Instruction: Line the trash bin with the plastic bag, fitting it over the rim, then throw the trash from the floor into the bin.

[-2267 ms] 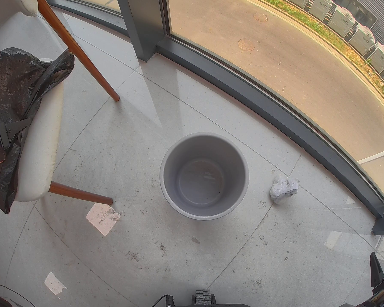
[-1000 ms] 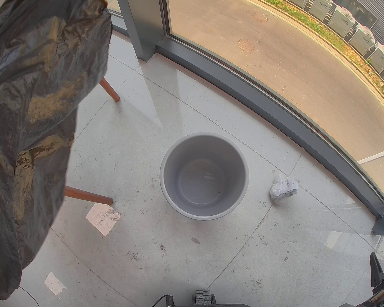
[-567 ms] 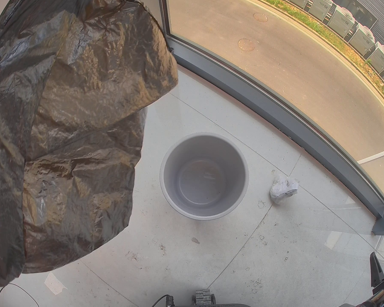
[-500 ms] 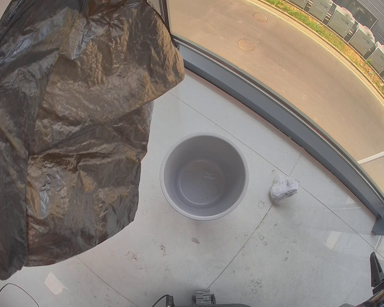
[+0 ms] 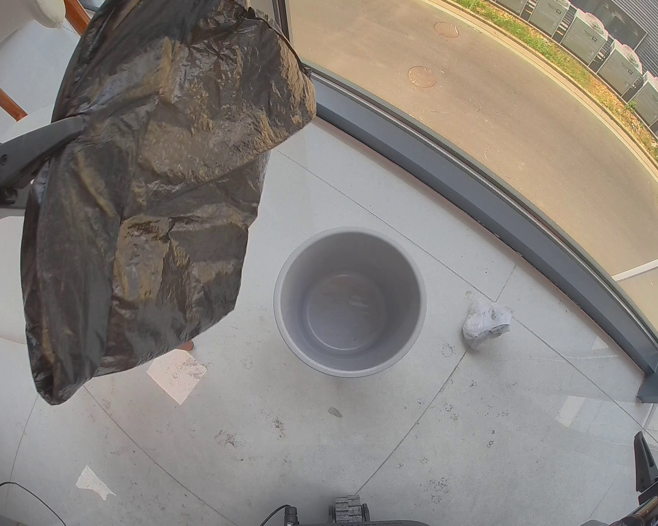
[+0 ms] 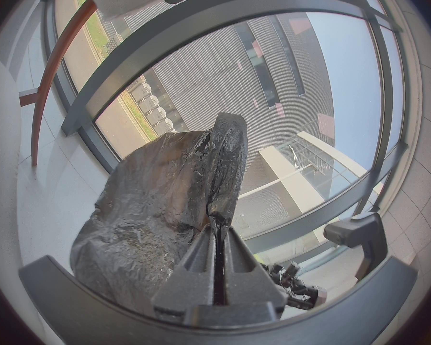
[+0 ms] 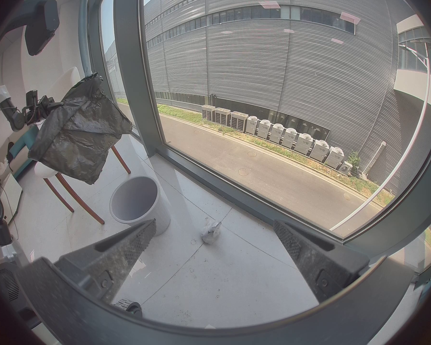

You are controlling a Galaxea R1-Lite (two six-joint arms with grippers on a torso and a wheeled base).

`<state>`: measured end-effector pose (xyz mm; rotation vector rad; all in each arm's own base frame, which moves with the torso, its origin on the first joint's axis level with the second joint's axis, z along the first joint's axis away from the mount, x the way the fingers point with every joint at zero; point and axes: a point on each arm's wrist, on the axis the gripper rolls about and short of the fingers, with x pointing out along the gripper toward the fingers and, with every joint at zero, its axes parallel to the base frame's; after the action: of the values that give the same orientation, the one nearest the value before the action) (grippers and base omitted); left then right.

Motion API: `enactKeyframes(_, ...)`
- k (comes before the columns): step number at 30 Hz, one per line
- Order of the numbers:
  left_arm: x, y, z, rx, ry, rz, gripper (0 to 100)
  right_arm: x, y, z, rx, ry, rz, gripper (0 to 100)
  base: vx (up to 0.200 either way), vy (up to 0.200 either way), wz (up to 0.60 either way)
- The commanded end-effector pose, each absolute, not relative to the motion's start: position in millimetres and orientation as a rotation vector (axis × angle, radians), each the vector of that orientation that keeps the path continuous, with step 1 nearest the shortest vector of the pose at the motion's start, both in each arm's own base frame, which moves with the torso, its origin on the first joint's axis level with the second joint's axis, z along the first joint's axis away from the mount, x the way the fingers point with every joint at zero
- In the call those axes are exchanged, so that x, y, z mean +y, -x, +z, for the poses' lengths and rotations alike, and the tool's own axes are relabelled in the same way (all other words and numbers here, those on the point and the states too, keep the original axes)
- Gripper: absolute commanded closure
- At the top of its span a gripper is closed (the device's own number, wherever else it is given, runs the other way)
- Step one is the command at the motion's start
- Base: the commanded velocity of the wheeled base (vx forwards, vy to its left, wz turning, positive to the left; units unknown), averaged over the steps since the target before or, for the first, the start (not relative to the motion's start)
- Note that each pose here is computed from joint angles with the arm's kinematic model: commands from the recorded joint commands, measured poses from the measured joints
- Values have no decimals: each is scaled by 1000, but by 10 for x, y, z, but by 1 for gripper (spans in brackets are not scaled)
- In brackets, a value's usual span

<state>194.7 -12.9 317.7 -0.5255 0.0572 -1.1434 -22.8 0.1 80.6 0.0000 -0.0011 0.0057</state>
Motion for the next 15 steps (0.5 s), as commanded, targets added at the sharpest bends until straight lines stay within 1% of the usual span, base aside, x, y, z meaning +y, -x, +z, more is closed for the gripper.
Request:
enactKeyframes(1,-794,-2254,3074,-53,688,-1161,100,1,228,755,0,0,6,0,0,0,0)
enactKeyframes(4,-868,-2174,3080,-34,698,-1203,100,1,228,755,0,0,6,0,0,0,0)
enactKeyframes(6,-863,-2037,3126,-39,705,-1230,100,1,228,755,0,0,6,0,0,0,0)
enactKeyframes(9,-960,-1832,3192,-25,737,-1303,100,1,228,755,0,0,6,0,0,0,0)
enactKeyframes(13,-971,-1749,3138,-5,753,-1306,100,1,228,755,0,0,6,0,0,0,0)
enactKeyframes(15,-967,-1735,3021,13,744,-1293,100,1,228,755,0,0,6,0,0,0,0)
